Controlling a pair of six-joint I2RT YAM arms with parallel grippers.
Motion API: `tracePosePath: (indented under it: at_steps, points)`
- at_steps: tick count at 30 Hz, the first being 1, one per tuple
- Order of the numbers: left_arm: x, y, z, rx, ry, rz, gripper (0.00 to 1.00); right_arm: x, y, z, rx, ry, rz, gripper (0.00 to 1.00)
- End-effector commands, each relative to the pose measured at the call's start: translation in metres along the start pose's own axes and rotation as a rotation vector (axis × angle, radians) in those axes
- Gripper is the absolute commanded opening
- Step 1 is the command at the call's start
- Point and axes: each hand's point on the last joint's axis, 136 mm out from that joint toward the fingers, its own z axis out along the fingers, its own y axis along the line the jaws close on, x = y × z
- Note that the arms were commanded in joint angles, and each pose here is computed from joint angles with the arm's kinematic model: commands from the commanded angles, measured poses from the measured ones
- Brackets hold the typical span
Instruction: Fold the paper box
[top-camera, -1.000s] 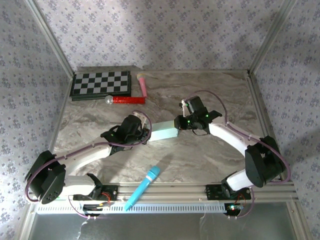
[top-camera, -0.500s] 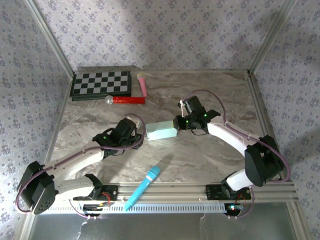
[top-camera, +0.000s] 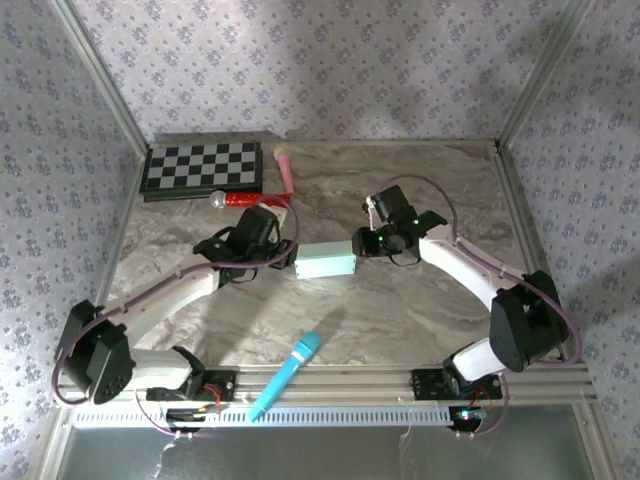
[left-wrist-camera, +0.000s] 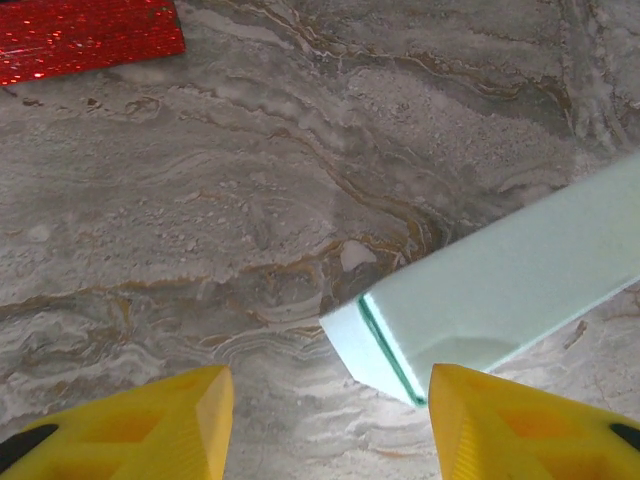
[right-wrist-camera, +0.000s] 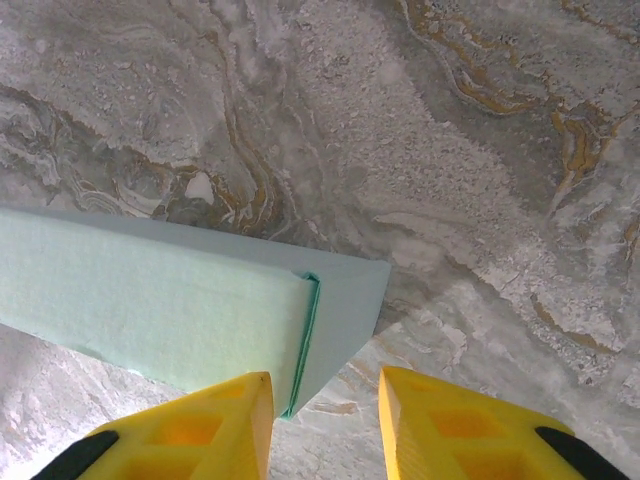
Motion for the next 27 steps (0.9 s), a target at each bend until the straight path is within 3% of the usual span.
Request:
tracePosePath:
  at_steps: [1,11,22,27]
  points:
    - [0.003,-0.009,0.008,0.042,0.055,0.022,0.54,0.002,0.001,0.004,-0.015,0.041,-0.021,0.35]
    - [0.026,-0.007,0.025,0.041,0.136,0.022,0.53,0.016,0.002,0.016,-0.020,0.083,-0.030,0.35]
    - [0.070,0.006,0.037,-0.017,0.241,0.061,0.51,0.042,-0.029,0.028,0.217,0.190,-0.089,0.34]
    - [0.057,0.004,0.028,-0.018,0.205,0.079,0.52,0.029,-0.016,0.022,0.185,0.149,-0.084,0.33]
